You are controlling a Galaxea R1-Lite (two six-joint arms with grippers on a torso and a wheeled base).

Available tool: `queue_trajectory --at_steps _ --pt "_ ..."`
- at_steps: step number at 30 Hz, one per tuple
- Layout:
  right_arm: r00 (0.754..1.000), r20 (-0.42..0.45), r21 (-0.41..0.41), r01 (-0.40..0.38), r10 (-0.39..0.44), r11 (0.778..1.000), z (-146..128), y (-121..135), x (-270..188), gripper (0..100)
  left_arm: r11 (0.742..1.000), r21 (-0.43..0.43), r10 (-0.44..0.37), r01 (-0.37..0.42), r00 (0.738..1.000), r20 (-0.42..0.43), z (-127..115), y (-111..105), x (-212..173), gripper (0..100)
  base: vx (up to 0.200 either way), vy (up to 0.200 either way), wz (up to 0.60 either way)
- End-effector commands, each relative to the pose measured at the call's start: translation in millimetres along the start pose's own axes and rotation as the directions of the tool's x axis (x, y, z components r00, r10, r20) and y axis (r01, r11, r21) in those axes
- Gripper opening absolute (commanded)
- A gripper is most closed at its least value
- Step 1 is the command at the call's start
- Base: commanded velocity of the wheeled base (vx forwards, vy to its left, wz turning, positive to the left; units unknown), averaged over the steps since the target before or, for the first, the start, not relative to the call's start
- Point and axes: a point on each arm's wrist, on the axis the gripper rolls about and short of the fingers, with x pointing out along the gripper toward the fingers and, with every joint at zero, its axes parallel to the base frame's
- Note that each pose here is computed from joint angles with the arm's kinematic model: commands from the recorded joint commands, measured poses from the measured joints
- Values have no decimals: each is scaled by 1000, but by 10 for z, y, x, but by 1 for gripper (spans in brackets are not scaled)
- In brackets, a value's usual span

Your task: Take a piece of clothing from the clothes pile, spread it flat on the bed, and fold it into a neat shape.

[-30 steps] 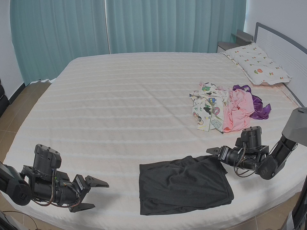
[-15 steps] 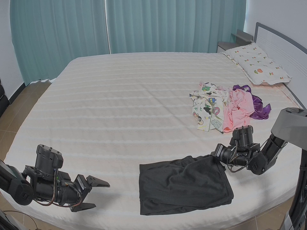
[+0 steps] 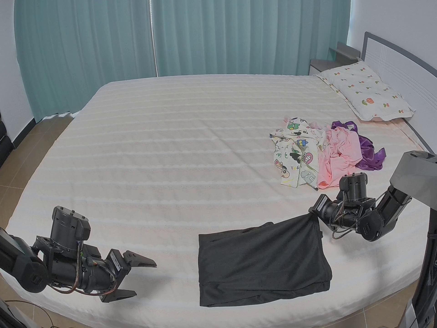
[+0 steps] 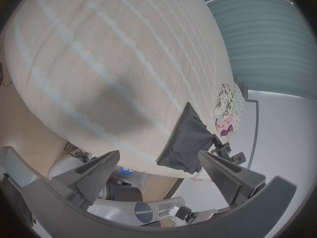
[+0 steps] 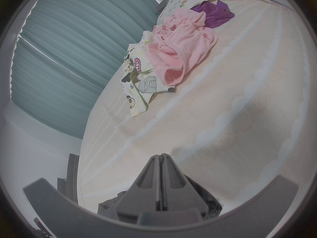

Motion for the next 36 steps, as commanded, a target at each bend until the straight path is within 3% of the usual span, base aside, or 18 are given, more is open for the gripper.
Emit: queue_trajectory --at_steps 1,12,13,19,24,28,32,36 --pt "1000 12 16 10 -10 1000 57 -61 31 0 1000 -1 0 0 1000 0 2 0 5 100 0 0 0" --pt "999 2 50 40 -40 998 58 -162 65 0 1000 -2 4 -4 1000 -2 3 4 10 100 0 0 0" --pt "999 1 49 37 -37 998 55 -157 65 100 1000 -1 3 -3 1000 -2 1 2 12 100 0 0 0" --pt "1000 12 40 27 -28 999 69 -134 -42 100 1000 -1 4 -4 1000 -3 0 3 12 100 0 0 0" --pt "999 -18 -3 30 -30 1000 -26 -132 -397 100 1000 -2 7 -7 1000 -4 3 6 20 100 0 0 0" --pt "990 -138 -82 -13 1 997 -281 -219 -802 100 1000 -3 7 -7 1000 -3 5 7 19 100 0 0 0" --pt "977 -206 -145 -82 50 986 -446 -291 -1124 100 1000 -2 7 -7 1000 -4 3 6 20 100 0 0 0" --pt "965 -259 -180 -90 41 980 -607 -315 -1261 100 1000 -2 7 -7 1000 -4 3 6 20 100 0 0 0"
